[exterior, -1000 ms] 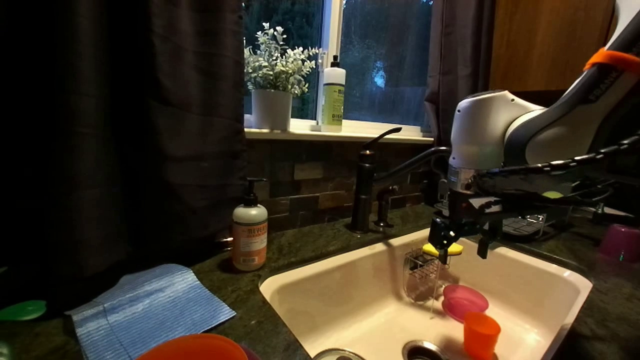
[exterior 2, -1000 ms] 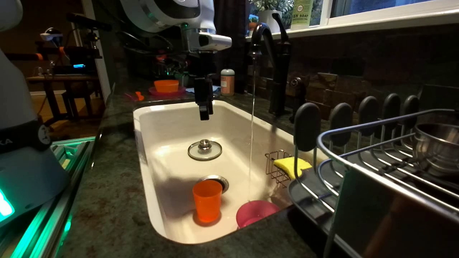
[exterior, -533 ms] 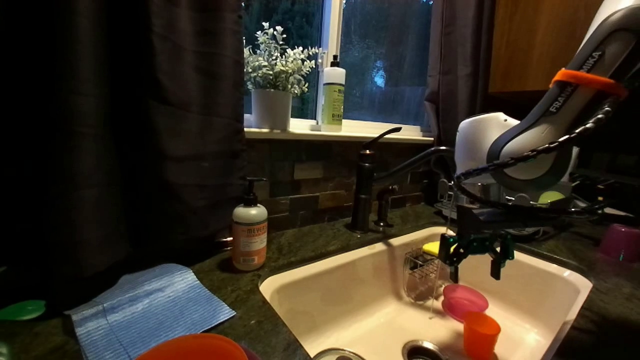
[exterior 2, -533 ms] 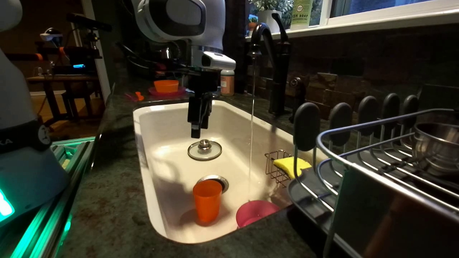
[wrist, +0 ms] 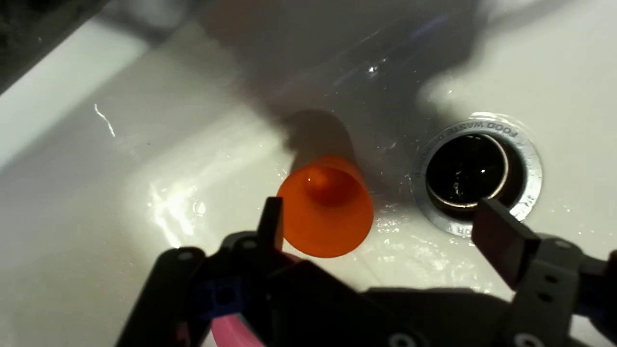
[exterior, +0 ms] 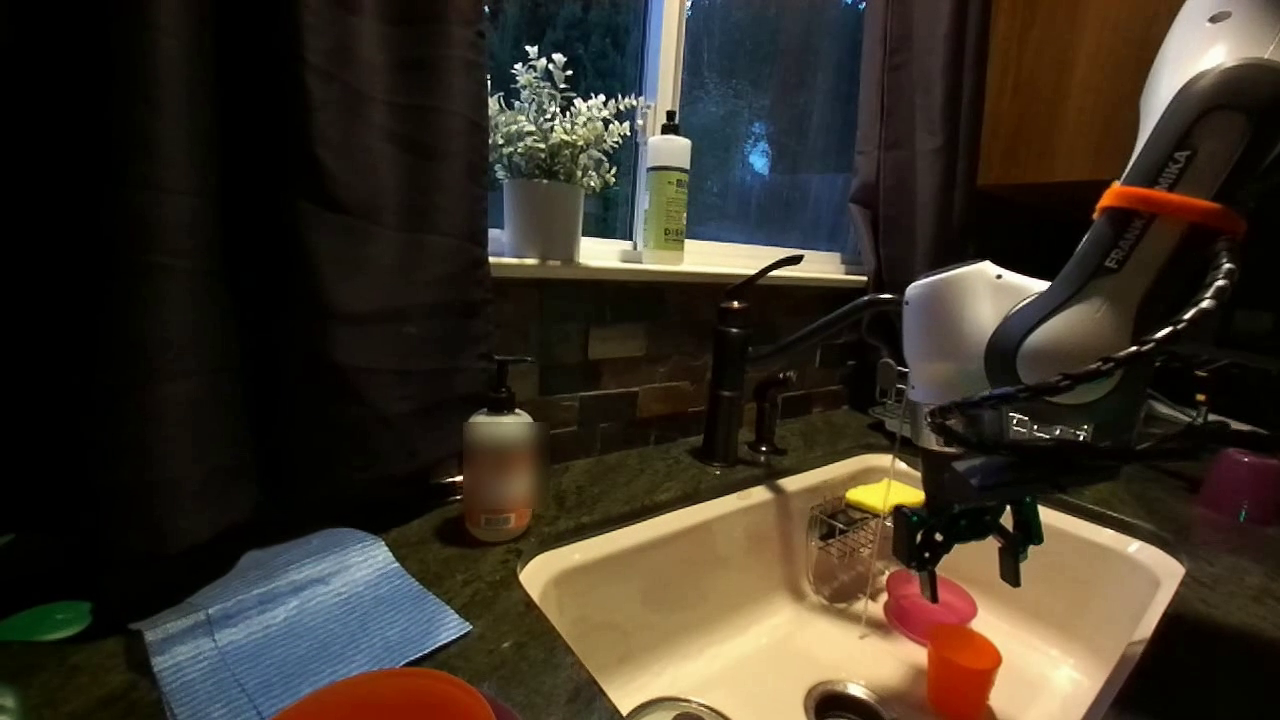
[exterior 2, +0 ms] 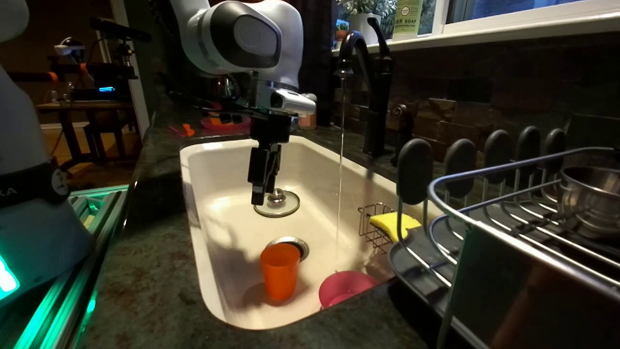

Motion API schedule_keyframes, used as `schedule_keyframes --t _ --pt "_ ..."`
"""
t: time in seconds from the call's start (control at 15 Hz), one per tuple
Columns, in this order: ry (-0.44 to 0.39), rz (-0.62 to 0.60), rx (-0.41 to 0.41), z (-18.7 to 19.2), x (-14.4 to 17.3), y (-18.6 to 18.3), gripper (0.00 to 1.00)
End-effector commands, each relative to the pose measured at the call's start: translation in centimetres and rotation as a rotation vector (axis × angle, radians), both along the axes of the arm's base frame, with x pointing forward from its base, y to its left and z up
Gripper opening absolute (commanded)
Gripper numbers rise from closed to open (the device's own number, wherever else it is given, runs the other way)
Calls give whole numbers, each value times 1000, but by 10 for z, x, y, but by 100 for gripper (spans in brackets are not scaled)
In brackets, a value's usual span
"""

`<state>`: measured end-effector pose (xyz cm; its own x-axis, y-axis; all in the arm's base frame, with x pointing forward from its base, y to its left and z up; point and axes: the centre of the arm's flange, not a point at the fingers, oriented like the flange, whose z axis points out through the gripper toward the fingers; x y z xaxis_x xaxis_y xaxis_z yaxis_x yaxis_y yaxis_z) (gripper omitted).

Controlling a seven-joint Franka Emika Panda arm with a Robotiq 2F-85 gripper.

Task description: Open the tap, then fill the orange cup with a little water

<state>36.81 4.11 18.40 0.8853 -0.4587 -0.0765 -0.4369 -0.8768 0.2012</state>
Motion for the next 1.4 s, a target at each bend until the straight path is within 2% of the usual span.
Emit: schedule_keyframes --t 0.0,0.27,0.53,0.73,0.93,1.07,1.13,1.33 --pt "29 19 -27 -25 0 0 100" --pt "30 40 -13 -38 -1 -3 100" --pt "-38 52 -7 -44 6 -8 100" --pt "-59 80 -6 -46 16 -10 100" --pt "-44 101 -2 -52 26 -8 100" --pt "-3 135 -9 -55 26 -5 100" --pt "-32 105 -3 -44 22 -7 100" --pt "-18 124 -3 -51 22 -5 100"
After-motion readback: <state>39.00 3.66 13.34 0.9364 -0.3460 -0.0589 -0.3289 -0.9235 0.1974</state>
